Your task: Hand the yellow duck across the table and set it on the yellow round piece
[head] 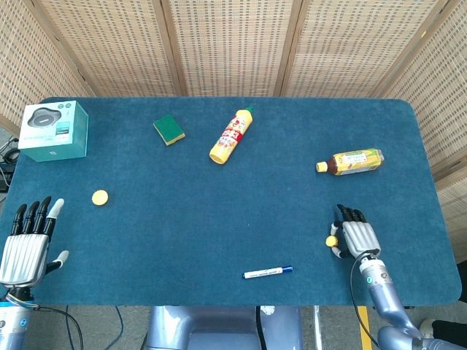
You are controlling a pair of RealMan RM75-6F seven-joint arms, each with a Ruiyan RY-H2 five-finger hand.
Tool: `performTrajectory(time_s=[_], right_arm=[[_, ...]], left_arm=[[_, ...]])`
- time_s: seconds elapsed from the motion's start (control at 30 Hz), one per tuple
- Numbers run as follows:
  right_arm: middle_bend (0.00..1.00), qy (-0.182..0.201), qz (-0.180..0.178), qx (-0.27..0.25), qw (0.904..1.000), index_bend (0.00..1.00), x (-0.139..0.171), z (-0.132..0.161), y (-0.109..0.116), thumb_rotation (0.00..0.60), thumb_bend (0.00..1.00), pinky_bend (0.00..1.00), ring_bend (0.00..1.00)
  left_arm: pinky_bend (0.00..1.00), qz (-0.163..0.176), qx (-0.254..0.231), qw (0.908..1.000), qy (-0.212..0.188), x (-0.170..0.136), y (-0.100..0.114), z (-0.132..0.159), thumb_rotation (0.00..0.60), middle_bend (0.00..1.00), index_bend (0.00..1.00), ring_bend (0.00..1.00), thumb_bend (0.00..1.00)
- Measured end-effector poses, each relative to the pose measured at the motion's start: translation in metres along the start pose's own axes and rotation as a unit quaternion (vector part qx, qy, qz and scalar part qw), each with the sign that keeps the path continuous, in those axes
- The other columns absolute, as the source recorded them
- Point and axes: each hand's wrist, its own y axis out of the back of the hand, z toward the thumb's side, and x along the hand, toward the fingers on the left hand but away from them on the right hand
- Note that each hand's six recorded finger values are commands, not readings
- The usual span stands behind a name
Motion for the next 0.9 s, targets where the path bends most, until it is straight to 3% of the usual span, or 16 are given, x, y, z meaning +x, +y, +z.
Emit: performTrajectory(time_s=[0.57,0.9], right_arm=[[0.06,0.017,-0.015,-0.003,0.9997,0.56,-0.001,0.017,0.009,0.600,0.21,0.00,0.00],[0.06,0.048,-0.032,0.003,0.9983,0.56,0.002,0.052,0.030,0.600,0.21,0.01,0.00]], left_arm=[[0.00,0.001,-0.003,1.0000,-0.001,0.000,0.001,0.000,0.600,0.00,0.00,0.00,0.19],[0.00,0.002,-0.009,1.0000,-0.001,0.001,0.002,-0.002,0.600,0.00,0.00,0.00,0.19]])
